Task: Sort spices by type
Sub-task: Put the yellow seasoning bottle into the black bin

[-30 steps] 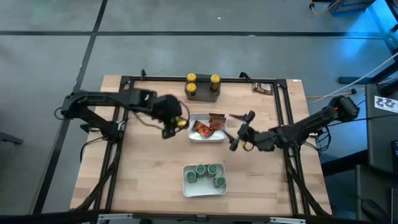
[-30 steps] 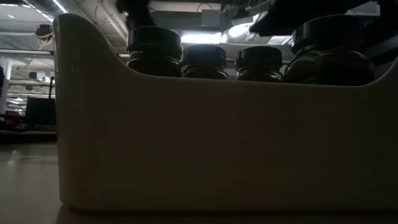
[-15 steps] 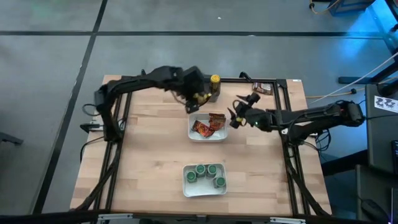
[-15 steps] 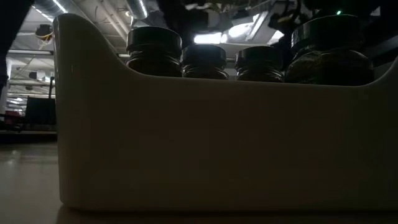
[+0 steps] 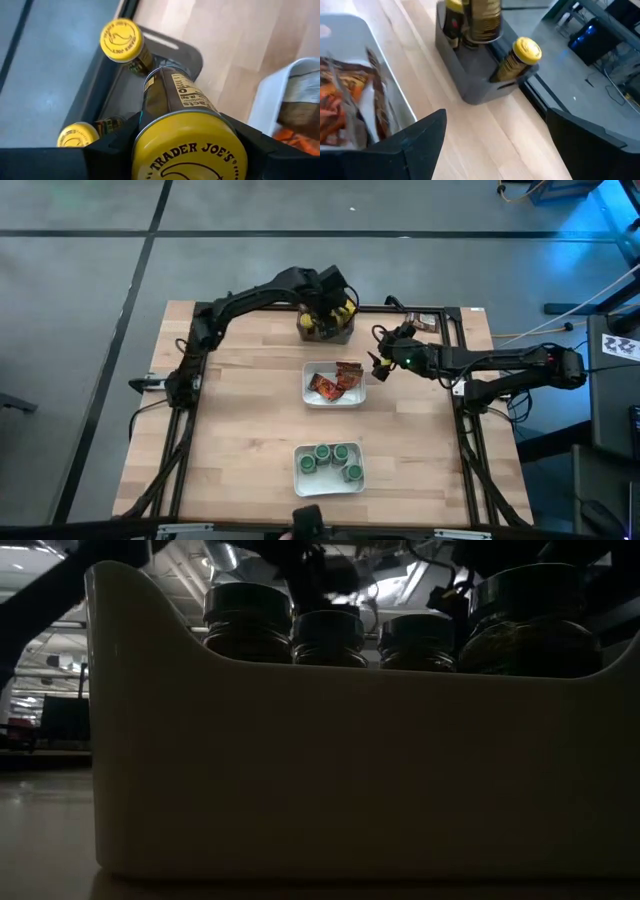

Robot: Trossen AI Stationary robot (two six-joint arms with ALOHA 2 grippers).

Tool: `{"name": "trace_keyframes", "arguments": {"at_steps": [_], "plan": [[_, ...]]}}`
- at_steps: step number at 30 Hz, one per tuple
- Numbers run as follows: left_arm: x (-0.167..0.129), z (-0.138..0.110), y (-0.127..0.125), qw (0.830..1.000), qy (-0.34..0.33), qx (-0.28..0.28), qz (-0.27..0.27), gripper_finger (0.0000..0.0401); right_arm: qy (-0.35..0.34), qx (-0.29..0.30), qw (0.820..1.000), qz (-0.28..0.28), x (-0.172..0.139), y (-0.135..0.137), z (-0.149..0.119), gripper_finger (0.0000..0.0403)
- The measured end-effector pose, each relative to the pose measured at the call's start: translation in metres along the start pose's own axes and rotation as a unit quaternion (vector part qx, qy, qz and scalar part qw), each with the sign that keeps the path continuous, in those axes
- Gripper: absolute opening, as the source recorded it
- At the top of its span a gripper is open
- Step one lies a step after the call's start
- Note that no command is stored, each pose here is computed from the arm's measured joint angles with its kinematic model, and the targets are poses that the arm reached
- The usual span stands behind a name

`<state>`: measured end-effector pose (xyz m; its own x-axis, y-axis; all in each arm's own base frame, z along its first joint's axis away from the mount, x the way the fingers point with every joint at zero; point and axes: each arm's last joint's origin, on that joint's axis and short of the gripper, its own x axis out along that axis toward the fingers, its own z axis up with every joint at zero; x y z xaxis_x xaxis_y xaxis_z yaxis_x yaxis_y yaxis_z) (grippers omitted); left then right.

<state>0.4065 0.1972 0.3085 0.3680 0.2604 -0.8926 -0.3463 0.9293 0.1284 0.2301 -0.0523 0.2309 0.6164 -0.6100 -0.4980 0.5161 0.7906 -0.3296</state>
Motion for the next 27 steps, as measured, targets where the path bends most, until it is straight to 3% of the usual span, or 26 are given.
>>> {"name": "trace_keyframes", "arguments": {"at_steps": [15, 27], "plan": [[0.083, -0.016, 0.02, 0.994, 0.106, 0.034, -0.017, 0.0209, 0.025, -0.016, 1.0, -0.004, 0.002, -0.003, -0.005, 0.0342], [0.099, -0.018, 0.025, 0.992, 0.108, 0.054, -0.023, 0.021, 0.025, -0.023, 0.999, -0.006, 0.002, -0.003, -0.005, 0.0342]]}}
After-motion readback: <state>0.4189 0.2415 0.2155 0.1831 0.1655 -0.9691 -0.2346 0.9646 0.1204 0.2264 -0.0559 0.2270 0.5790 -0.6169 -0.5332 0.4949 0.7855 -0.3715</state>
